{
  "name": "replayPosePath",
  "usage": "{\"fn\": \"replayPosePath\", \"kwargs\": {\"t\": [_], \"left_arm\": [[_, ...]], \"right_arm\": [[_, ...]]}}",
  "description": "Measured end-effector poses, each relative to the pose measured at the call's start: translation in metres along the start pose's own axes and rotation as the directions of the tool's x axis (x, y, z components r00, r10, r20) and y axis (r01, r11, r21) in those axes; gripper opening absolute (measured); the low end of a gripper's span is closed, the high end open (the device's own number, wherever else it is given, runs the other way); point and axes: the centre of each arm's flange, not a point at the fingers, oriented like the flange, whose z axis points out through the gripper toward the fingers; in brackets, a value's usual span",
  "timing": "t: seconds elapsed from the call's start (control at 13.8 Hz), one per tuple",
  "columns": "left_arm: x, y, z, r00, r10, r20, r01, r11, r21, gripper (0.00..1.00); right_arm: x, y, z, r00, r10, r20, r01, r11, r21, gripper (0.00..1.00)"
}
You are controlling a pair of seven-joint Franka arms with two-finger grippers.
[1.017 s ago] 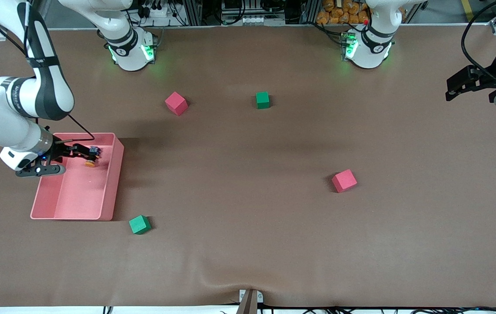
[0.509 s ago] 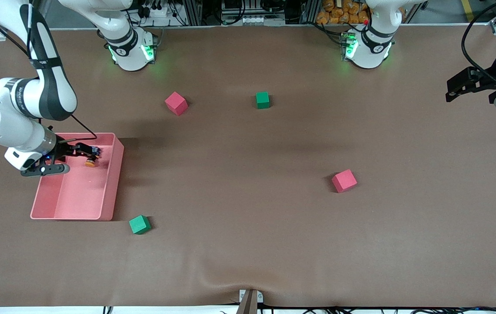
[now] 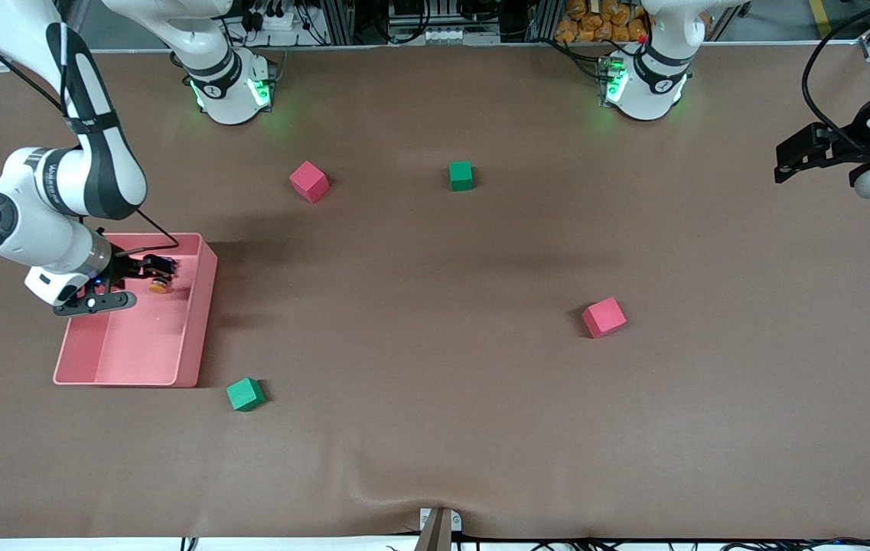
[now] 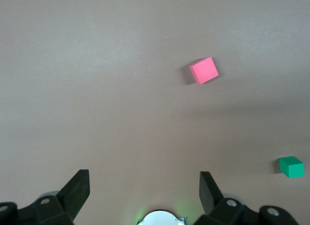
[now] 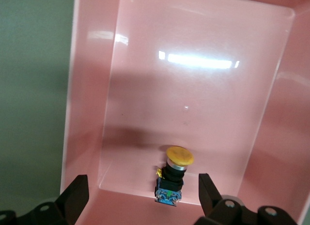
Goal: Place and upright button with both arms
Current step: 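Lower the right gripper into the tray over the yellow button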
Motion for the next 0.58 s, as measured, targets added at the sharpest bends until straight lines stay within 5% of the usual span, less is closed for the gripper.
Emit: {"fn": "replayPosePath", "kwargs": {"t": [0.36, 0.58], "left_arm": [[0.003, 0.001, 0.001, 1.0, 0.002, -0.012, -0.002, 1.0, -0.001, 1.0], [0.009, 0.0, 0.004, 1.0, 0.002, -0.021, -0.002, 1.0, -0.004, 1.0]], "right_arm": [[-0.001, -0.002, 0.021, 0.999, -0.049, 0.02, 0.049, 0.999, 0.005, 1.0], [-0.009, -0.003, 0.045, 0.998, -0.049, -0.027, 0.048, 0.999, -0.011, 1.0]]}}
